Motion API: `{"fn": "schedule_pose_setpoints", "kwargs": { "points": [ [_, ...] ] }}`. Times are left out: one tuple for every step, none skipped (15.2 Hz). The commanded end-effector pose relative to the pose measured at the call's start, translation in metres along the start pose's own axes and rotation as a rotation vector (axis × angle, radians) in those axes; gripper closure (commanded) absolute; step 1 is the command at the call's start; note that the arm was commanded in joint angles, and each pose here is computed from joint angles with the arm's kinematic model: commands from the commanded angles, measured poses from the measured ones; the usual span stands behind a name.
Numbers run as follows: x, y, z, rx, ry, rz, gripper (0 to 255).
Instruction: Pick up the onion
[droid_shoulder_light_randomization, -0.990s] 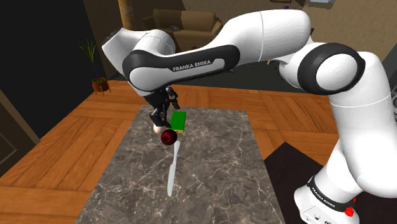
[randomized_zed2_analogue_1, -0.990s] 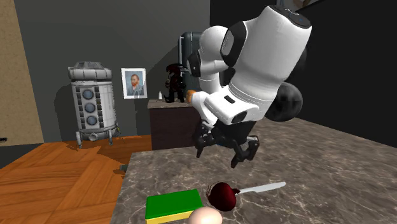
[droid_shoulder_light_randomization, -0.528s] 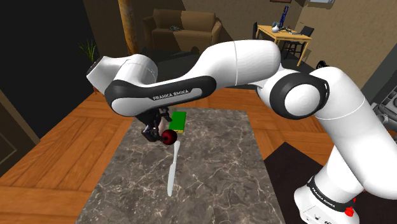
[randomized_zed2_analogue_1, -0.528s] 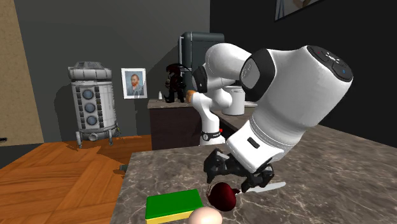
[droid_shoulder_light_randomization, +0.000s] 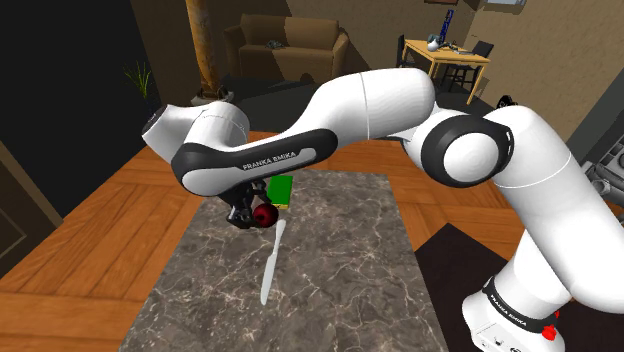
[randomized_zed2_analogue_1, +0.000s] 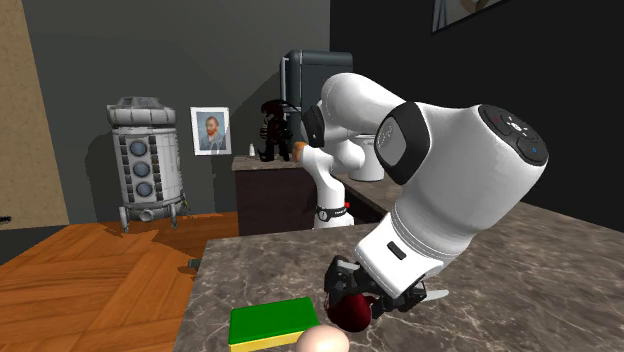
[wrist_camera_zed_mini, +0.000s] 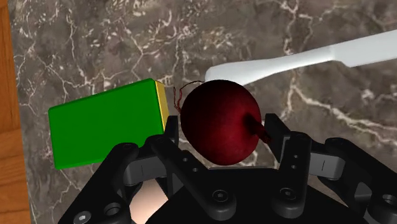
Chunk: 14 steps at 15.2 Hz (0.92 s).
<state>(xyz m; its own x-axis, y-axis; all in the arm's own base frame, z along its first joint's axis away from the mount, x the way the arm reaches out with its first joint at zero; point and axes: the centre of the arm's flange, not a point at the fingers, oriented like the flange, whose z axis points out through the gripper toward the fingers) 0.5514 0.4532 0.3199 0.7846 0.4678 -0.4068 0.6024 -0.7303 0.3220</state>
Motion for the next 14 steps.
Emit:
{"fn": "schedule_pose_setpoints", "kwargs": {
  "points": [
    [0.000,0.000,0.001,0.000,0.000,0.000,255],
    [0.000,0.000,0.001,0.000,0.000,0.000,255],
    [0.000,0.000,0.001,0.000,0.000,0.000,255],
    [0.000,0.000,0.001,0.000,0.000,0.000,255],
    [0.001,0.000,0.001,0.000,0.000,0.000,255],
    [0.001,0.000,0.001,0.000,0.000,0.000,255],
    [0.001,0.000,0.001,0.000,0.000,0.000,255],
    [0.000,0.000,0.001,0.000,0.000,0.000,255],
    [-0.002,0.001,-0.004,0.000,0.000,0.000,255],
    [-0.004,0.003,-0.009,0.000,0.000,0.000,255],
    [-0.006,0.005,-0.013,0.000,0.000,0.000,255],
    [-0.008,0.006,-0.018,0.000,0.000,0.000,255],
    [-0.010,0.008,-0.022,0.000,0.000,0.000,255],
    [-0.013,0.010,-0.027,0.000,0.000,0.000,255]
  ]
}}
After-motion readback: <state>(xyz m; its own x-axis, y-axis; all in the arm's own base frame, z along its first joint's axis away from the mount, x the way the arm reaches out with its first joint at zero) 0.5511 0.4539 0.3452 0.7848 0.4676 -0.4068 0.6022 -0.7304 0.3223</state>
